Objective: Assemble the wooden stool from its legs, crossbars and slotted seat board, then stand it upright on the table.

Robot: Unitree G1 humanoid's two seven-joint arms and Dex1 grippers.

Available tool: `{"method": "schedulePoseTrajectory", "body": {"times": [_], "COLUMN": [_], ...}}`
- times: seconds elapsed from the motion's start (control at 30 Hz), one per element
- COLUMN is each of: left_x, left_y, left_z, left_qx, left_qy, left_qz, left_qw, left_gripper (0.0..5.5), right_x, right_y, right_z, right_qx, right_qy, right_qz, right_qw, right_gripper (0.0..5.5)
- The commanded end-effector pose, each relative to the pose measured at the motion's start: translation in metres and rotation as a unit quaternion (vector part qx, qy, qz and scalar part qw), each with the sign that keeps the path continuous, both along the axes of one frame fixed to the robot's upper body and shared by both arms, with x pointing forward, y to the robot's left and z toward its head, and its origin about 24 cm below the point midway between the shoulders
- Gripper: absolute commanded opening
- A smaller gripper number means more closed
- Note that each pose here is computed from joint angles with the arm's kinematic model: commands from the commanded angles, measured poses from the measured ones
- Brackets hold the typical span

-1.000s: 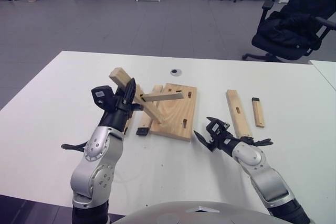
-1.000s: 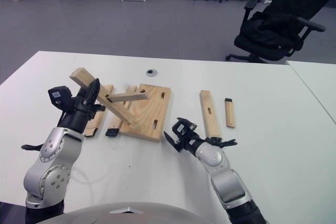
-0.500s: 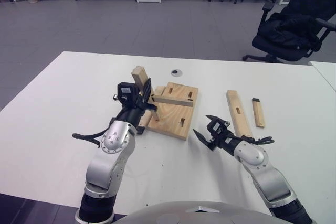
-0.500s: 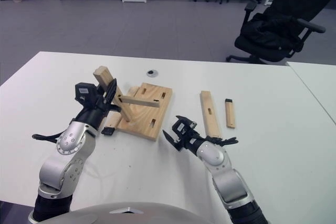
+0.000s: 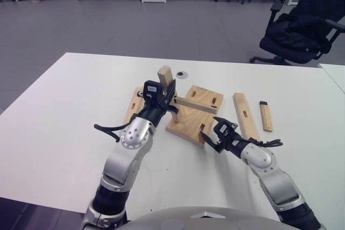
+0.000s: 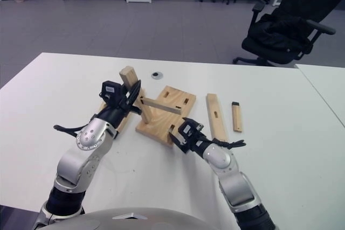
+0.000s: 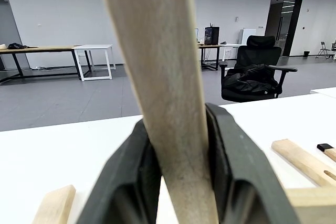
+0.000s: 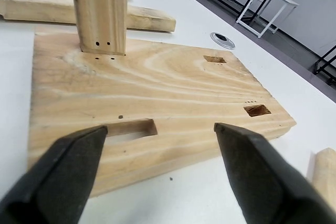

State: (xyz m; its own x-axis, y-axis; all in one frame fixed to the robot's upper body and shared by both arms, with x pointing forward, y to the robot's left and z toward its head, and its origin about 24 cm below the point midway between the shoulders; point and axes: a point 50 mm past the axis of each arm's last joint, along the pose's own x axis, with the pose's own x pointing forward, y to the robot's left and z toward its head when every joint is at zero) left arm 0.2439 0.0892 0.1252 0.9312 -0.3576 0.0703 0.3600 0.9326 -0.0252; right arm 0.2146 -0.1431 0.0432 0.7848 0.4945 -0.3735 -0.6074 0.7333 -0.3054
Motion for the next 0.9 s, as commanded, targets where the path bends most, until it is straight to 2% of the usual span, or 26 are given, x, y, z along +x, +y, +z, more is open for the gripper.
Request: {"method": "schedulePoseTrajectory", "body": {"times": [0.03,0.2,0.23,0.57,0.67,0.83,0.9], "left_x": [0.008,0.013,0.014,0.012,0.007,-0.008,-0.011], "left_y": [0.016,0.016,0.015,0.014,0.020,0.050,0.073], "left_z": [-0.022,0.000,0.005,0.028,0.042,0.066,0.069], "left_qx": [0.080,0.066,0.057,0.007,-0.003,0.016,0.025], "left_qy": [0.054,0.001,-0.012,-0.064,-0.098,-0.205,-0.238], "left_qz": [0.055,0.058,0.056,0.028,0.013,0.004,0.050], "left_qw": [0.994,0.996,0.997,0.997,0.995,0.979,0.970], "left_gripper": [1.04,1.04,1.44,3.26,3.65,4.45,4.80], "right_x": [0.004,0.004,0.004,0.003,-0.003,-0.006,-0.001], "right_y": [-0.007,-0.002,-0.002,0.003,0.012,0.020,0.023], "right_z": [-0.007,-0.008,-0.008,-0.008,0.002,0.012,0.008], "right_qx": [-0.017,-0.006,-0.005,0.010,0.049,0.073,0.043], "right_qy": [0.017,0.015,0.015,0.011,0.001,-0.008,-0.010], "right_qz": [-0.028,-0.026,-0.025,-0.022,0.015,0.056,0.073], "right_qw": [0.999,1.000,1.000,1.000,0.999,0.996,0.996], "right_gripper": [3.82,3.82,3.82,3.82,3.82,3.82,3.82]}}
